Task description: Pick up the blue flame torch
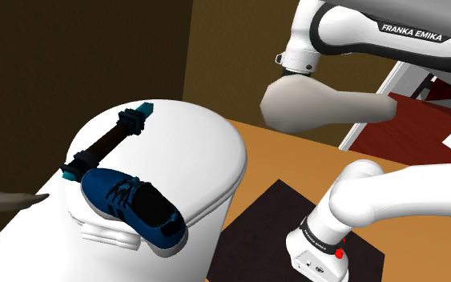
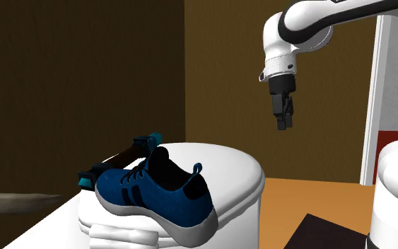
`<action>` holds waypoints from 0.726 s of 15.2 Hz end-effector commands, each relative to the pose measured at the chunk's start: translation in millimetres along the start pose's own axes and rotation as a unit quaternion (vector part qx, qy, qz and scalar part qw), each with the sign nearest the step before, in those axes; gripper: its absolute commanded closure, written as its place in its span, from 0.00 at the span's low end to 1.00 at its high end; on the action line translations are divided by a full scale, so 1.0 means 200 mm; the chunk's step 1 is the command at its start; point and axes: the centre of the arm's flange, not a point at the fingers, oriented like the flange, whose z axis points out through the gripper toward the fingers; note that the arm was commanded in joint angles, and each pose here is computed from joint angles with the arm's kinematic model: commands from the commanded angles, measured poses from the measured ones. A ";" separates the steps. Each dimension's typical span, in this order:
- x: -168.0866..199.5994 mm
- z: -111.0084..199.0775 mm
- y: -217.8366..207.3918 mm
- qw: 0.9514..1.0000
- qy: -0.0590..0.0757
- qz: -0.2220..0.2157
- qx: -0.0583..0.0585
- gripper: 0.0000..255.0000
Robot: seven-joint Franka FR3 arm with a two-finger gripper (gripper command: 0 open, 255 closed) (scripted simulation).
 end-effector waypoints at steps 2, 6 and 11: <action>0.00 0.00 -0.07 1.000 0.003 0.017 0.000 0.00; 0.03 0.00 -0.33 0.996 0.014 0.085 -0.001 0.00; 0.12 0.00 -0.65 0.985 0.029 0.170 -0.002 0.00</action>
